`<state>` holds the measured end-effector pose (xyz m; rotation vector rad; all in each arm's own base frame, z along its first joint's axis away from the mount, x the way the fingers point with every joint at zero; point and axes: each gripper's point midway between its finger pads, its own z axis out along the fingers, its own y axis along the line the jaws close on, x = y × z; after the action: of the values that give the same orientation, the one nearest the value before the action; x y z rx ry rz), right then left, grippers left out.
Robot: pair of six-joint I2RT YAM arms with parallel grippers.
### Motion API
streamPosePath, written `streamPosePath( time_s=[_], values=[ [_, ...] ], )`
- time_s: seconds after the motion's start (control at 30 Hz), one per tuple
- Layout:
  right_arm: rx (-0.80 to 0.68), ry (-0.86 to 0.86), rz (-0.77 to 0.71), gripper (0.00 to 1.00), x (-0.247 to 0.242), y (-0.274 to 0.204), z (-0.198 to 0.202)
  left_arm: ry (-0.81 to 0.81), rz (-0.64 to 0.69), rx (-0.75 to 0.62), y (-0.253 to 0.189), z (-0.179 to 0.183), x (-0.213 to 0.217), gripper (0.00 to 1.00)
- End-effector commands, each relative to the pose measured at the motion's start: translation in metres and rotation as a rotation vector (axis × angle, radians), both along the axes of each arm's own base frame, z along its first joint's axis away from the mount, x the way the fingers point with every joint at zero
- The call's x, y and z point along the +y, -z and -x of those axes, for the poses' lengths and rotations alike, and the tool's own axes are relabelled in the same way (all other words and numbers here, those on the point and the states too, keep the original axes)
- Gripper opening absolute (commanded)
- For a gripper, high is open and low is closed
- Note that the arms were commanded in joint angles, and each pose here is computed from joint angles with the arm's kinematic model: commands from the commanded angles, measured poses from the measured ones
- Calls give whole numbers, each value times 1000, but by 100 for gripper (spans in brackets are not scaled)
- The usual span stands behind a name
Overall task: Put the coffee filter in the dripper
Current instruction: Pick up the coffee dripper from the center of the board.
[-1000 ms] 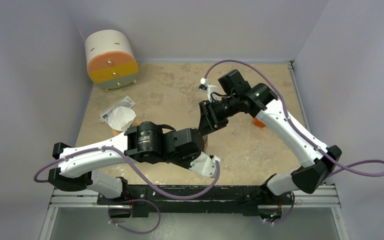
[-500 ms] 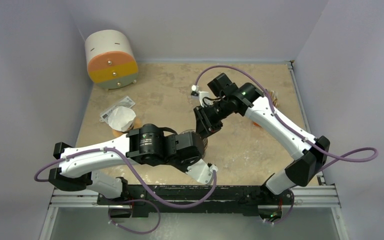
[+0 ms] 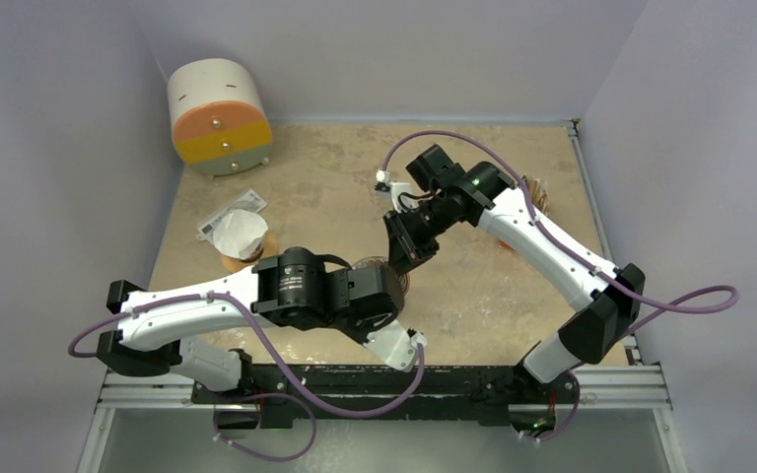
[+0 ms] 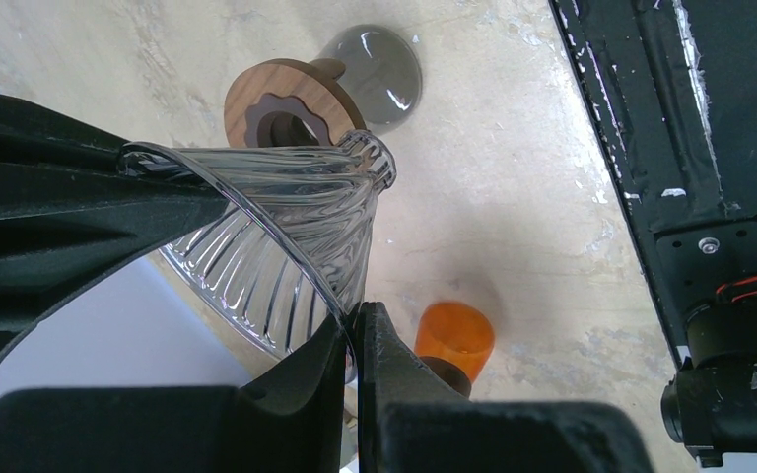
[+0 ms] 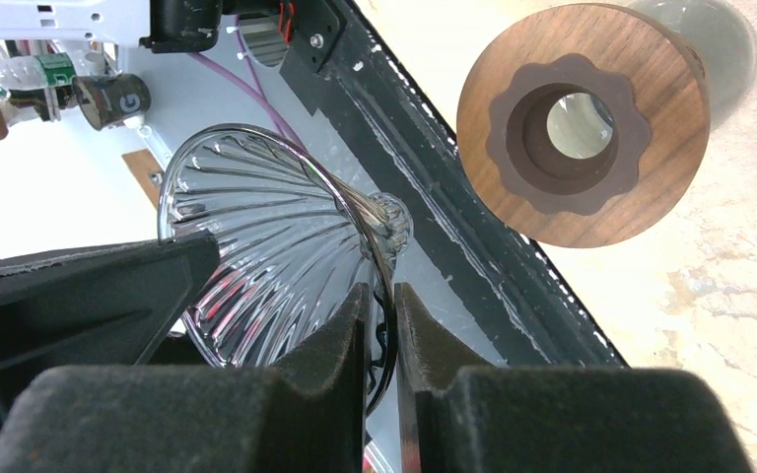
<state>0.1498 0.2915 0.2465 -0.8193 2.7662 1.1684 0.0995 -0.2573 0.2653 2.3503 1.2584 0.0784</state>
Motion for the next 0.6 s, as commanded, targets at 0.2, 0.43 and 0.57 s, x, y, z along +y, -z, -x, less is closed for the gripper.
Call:
streamPosePath(
  time_s=[0.2, 0.43, 0.57],
  values=[
    [-43, -38, -18, 0, -4, -18, 11, -2, 14, -48, -3, -7, 0, 11],
    [-82, -11, -21, 0, -6, -25, 8, -26, 91, -17, -14, -3, -7, 27],
    [-114, 15, -8, 0, -11, -28, 5, -31, 152, 4, -22, 1, -10, 34]
  ],
)
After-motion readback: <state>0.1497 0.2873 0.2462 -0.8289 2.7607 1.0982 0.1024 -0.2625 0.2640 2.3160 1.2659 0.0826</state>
